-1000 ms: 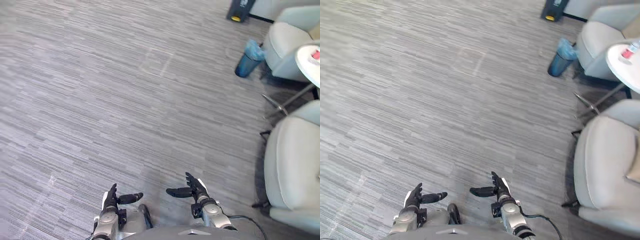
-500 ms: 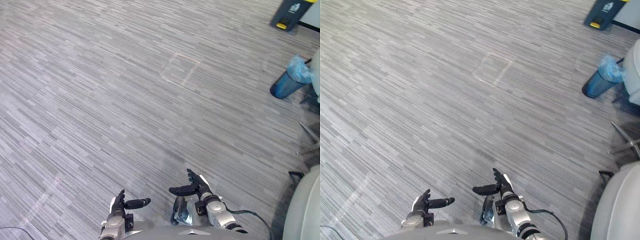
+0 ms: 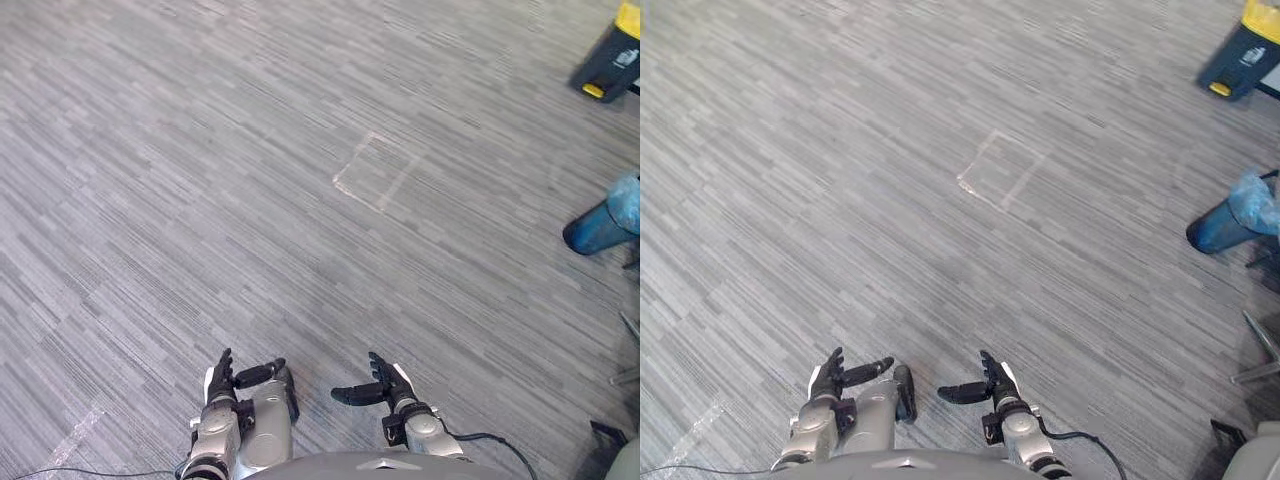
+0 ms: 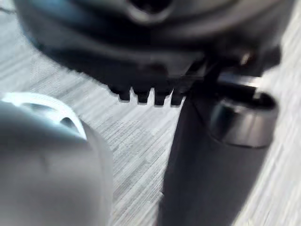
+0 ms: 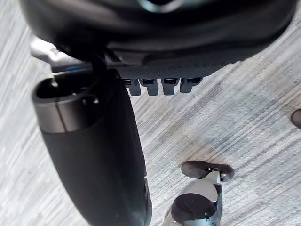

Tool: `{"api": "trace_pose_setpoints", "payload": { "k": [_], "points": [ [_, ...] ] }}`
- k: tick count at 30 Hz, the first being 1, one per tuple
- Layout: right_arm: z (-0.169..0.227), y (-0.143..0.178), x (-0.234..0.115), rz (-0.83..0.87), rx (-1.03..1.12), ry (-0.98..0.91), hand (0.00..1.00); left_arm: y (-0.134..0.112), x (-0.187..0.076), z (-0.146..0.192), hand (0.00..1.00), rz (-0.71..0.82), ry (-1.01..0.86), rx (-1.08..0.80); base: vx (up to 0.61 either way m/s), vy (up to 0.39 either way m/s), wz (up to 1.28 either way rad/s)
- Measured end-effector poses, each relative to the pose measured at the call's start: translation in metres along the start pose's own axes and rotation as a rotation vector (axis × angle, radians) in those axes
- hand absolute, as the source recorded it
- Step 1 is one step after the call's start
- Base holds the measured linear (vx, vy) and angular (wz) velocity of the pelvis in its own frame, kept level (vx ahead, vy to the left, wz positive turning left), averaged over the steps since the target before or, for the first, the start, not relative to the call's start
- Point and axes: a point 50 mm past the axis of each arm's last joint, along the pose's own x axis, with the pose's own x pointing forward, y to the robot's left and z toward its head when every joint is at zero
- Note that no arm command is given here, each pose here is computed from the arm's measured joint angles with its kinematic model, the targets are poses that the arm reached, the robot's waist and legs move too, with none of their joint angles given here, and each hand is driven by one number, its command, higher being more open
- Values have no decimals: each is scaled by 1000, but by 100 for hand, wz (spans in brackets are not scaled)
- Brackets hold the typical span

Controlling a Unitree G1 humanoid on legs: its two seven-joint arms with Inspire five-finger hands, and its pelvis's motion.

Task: Organize the slippers on the shoe rack

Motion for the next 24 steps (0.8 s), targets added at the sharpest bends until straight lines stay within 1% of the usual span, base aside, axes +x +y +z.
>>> {"api": "trace_pose_setpoints", "payload": {
  "k": [4, 7, 9, 11, 14, 15, 18, 20, 24],
  "points": [
    [8, 0, 2, 14, -19, -30, 100, -1, -4, -17, 100, -10, 66, 60, 561, 120, 10],
    [18, -1, 4, 18, -25, -67, 100, -5, -5, -21, 100, -27, 76, 88, 516, -30, 16],
    [23, -2, 4, 18, -26, -96, 100, -6, -5, -22, 100, -31, 85, 88, 490, -130, 31],
    [18, 2, 2, 32, -39, -85, 100, -3, -8, -29, 100, -26, 105, 91, 597, -221, 46],
    [24, -2, 5, 21, -48, -91, 100, -16, -10, -32, 100, -61, 114, 88, 564, -252, -9],
    [22, -2, 5, 19, -46, -83, 100, -17, -10, -33, 100, -63, 115, 91, 711, -328, 11],
    [13, -3, 2, 13, -58, -49, 100, -16, -10, -30, 100, -48, 107, 50, 547, -216, 9],
    [2, 3, -1, 17, -38, -15, 100, -10, -9, -22, 100, -21, 71, 16, 574, -128, -12],
    [7, 0, 1, 3, -30, -24, 100, -10, -6, -11, 100, -18, 20, 3, 456, 20, -33]
  ]
}}
